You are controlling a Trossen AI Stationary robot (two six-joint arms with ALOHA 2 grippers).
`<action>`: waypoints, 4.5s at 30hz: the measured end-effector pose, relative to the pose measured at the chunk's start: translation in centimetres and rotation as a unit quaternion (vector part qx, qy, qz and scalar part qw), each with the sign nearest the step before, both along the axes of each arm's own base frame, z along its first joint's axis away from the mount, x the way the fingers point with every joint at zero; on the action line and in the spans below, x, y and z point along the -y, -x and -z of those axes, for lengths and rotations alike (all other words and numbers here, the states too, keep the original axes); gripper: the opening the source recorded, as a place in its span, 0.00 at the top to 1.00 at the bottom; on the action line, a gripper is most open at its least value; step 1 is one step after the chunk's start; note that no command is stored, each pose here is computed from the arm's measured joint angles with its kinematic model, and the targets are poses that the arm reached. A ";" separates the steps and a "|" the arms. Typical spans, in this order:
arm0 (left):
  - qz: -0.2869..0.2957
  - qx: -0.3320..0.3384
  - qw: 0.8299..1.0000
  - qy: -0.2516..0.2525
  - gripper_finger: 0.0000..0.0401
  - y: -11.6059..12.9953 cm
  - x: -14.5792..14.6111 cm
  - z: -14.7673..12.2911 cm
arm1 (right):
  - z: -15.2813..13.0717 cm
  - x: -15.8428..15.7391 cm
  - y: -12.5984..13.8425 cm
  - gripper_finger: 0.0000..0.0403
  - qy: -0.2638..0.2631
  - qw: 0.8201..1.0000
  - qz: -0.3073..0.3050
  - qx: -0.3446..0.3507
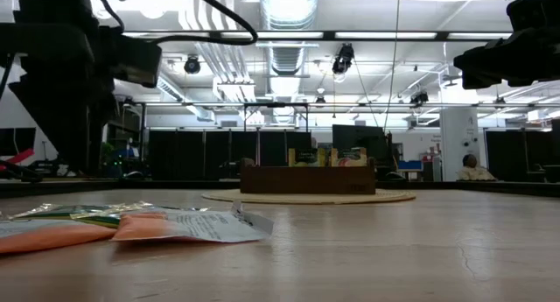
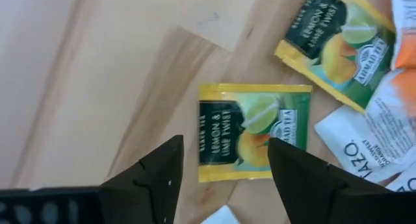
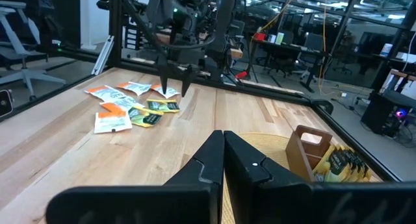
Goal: Pick & Place Tea
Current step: Put left green tea bag into the middle section of wooden organizer
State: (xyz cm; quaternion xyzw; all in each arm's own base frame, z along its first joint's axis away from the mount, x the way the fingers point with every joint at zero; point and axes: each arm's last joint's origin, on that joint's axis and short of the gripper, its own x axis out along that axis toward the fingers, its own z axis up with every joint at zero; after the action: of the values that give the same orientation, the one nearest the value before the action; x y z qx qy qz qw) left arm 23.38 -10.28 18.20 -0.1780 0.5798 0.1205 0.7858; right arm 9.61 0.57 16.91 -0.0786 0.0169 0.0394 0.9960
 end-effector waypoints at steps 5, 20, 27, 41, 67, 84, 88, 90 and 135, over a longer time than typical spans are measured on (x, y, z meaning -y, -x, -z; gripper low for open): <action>0.008 -0.005 1.000 -0.002 0.46 -0.3 0.6 0.8 | 0.0 0.0 0.0 0.98 0.000 1.000 0.000 0.000; 0.014 -0.013 0.999 -0.049 0.46 -0.9 0.8 3.3 | 0.0 0.0 0.0 0.98 0.000 1.000 0.000 0.000; 0.012 -0.006 0.999 -0.046 0.46 -0.9 0.8 4.0 | 0.0 0.0 0.0 0.98 0.000 1.000 0.000 0.000; 0.020 -0.009 0.999 -0.047 0.97 -0.7 0.6 4.3 | 0.0 0.0 0.0 0.98 0.000 1.000 0.000 0.000; 0.118 0.015 0.921 -0.372 1.00 -4.2 -3.3 -5.9 | 0.0 0.0 0.0 0.98 0.000 1.000 0.000 0.000; 0.199 0.043 0.855 -0.476 1.00 -9.9 -6.8 -4.9 | 0.0 0.0 0.0 0.98 0.000 1.000 0.000 0.000; 0.201 0.029 0.849 -0.489 1.00 -11.9 -8.3 -4.2 | 0.0 0.0 0.0 0.98 0.000 1.000 0.000 0.000; 0.194 0.018 0.848 -0.493 1.00 -13.0 -9.4 -4.5 | 0.0 0.0 0.0 0.98 0.000 1.000 0.000 0.000; 0.146 -0.021 0.825 -0.546 1.00 -21.0 -16.5 -0.7 | 0.0 0.0 0.0 0.98 0.000 1.000 0.000 0.000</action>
State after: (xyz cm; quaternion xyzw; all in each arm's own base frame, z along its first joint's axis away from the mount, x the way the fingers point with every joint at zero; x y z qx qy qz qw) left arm 44.39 6.18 18.90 0.3693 0.4551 0.3045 0.7508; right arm 9.61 0.57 16.91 -0.0786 0.0169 0.0395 0.9960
